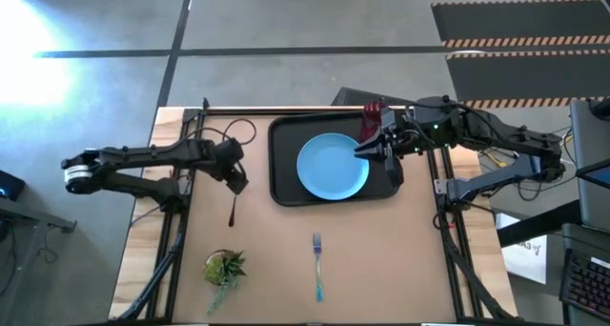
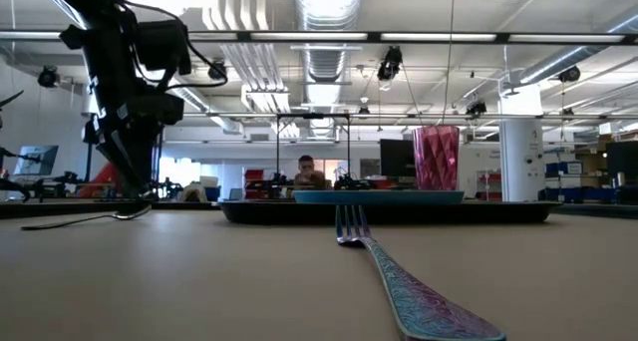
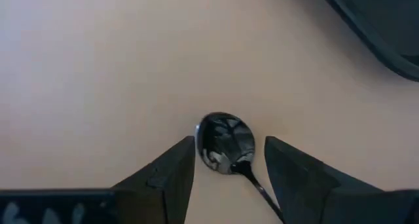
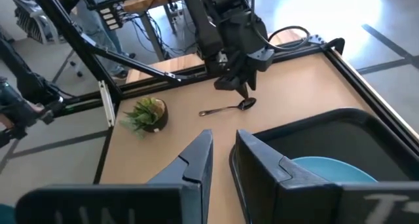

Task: Pick and place plate/cup/fork/spoon on tray
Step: Put the black spoon on the left side of the blue plate on the black tray

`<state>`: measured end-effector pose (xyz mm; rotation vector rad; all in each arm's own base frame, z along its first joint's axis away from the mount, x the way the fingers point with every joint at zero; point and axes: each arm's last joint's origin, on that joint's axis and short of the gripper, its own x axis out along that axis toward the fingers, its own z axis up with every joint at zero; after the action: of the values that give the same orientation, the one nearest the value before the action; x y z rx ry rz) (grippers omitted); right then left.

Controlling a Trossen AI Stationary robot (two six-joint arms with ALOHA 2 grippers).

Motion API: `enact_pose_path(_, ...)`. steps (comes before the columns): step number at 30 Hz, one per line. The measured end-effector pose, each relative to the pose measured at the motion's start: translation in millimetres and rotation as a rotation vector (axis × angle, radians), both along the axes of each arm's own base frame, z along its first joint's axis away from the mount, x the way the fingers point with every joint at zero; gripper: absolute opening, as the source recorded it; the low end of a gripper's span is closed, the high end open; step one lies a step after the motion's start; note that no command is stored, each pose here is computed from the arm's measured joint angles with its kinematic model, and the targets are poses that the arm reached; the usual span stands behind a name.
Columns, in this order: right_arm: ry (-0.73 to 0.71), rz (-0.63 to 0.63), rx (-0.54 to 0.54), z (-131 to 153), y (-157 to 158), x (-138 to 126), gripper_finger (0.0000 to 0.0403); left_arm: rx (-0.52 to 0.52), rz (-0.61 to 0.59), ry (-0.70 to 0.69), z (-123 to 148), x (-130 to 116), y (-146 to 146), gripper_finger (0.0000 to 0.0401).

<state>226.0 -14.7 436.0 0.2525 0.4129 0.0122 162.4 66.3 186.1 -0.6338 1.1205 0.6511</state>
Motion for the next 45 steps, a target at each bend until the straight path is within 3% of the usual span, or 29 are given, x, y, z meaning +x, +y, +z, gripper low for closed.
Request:
enact_pose_path(8,0.0,0.0,0.0,-0.1,0.0,0.1,0.0057,-0.083,-0.032,-0.008,-12.9,-6.3,2.4,0.0167)
enact_pose_path(26,-0.042,-0.009,0.016,3.8,-0.2,1.9,0.0057,-0.075,-0.1,0.031,-40.3,16.2,15.7,0.0167)
enact_pose_path(38,-0.041,-0.01,0.02,3.8,-0.2,1.9,0.0057,-0.014,-0.102,-0.08,-9.2,27.3,21.0,0.0167)
enact_pose_path(45,-0.041,-0.01,0.02,3.7,-0.2,1.8,0.0057,-0.001,-0.142,-0.07,-5.0,27.6,21.6,0.0167)
